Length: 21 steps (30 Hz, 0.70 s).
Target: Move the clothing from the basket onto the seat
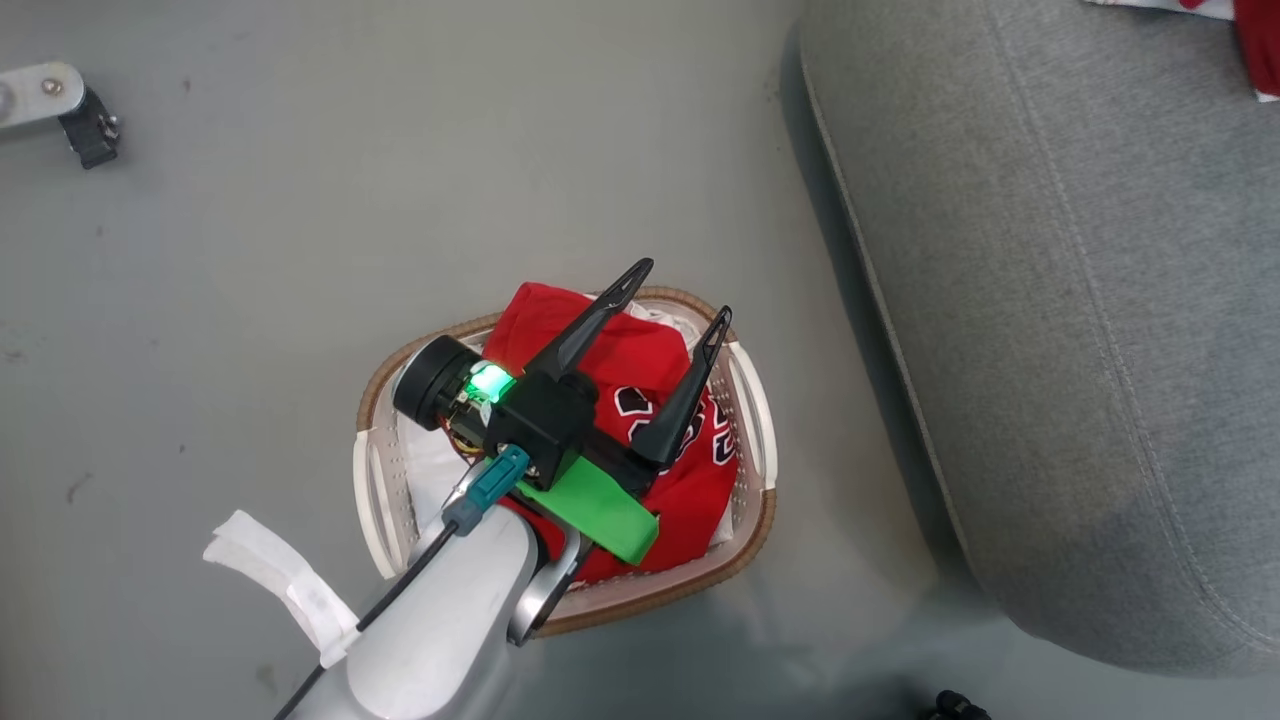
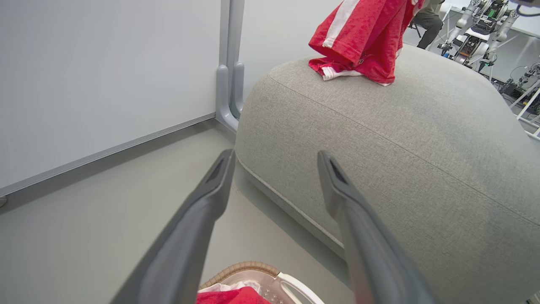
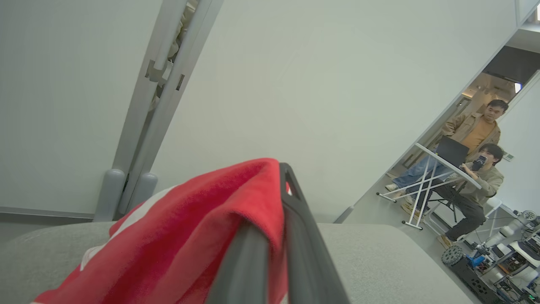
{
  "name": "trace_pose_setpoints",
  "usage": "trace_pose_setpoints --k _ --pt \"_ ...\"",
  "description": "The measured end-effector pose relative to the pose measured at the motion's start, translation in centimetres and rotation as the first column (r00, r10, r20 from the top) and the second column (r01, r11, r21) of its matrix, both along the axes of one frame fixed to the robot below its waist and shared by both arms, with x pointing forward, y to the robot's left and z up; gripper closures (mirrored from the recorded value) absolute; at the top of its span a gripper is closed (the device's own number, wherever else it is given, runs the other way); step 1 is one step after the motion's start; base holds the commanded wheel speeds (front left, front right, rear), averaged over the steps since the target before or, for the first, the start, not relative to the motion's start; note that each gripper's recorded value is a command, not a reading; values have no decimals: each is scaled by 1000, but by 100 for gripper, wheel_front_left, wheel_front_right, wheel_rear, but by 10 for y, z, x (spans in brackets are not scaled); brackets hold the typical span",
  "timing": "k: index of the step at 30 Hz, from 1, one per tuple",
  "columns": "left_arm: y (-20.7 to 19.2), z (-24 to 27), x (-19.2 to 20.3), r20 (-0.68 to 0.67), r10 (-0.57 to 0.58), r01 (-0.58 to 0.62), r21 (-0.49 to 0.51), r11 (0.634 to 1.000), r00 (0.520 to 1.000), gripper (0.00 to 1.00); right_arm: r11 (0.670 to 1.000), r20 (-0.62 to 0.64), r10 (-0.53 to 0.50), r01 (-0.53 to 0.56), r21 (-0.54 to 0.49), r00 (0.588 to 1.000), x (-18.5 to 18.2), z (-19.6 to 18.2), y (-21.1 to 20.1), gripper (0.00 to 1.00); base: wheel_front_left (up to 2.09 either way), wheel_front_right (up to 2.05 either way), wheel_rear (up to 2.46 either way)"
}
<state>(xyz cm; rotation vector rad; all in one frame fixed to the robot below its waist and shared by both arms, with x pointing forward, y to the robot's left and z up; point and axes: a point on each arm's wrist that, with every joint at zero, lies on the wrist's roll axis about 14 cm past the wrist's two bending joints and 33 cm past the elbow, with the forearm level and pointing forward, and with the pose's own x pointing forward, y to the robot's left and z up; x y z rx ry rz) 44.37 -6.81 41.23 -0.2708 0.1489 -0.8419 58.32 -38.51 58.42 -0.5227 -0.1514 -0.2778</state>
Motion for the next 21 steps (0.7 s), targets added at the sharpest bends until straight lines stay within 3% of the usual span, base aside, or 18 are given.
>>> trace_pose_setpoints --k 7,11,12,13,14,15,16,21 --pt "15 -24 3 -39 32 -30 37 999 999 0 994 -237 -27 50 94 971 -11 -114 6 100 0 0 0" --pt "17 -30 3 -47 36 -33 45 998 998 0 991 -290 -21 57 117 957 -23 -139 13 100 0 0 0" --pt "17 -30 3 -47 34 -32 45 998 998 0 991 -293 -23 60 118 956 -26 -141 13 94 0 0 0" --pt "16 -29 4 -45 32 -30 44 999 998 0 991 -296 -24 61 117 955 -29 -142 13 79 0 0 0" --pt "14 -29 3 -38 24 -23 45 999 999 0 991 -297 -26 63 116 955 -33 -142 13 58 0 0 0" --pt "12 -28 3 -32 20 -18 46 999 999 0 992 -294 -25 61 115 955 -35 -141 15 11 0 0 0" --pt "11 -26 4 -25 16 -15 44 999 1000 0 992 -293 -24 59 114 956 -39 -141 16 0 0 0 0" --pt "6 -21 3 -17 10 -9 32 999 1000 0 990 -314 -4 48 134 949 -62 -151 28 0 0 0 0"
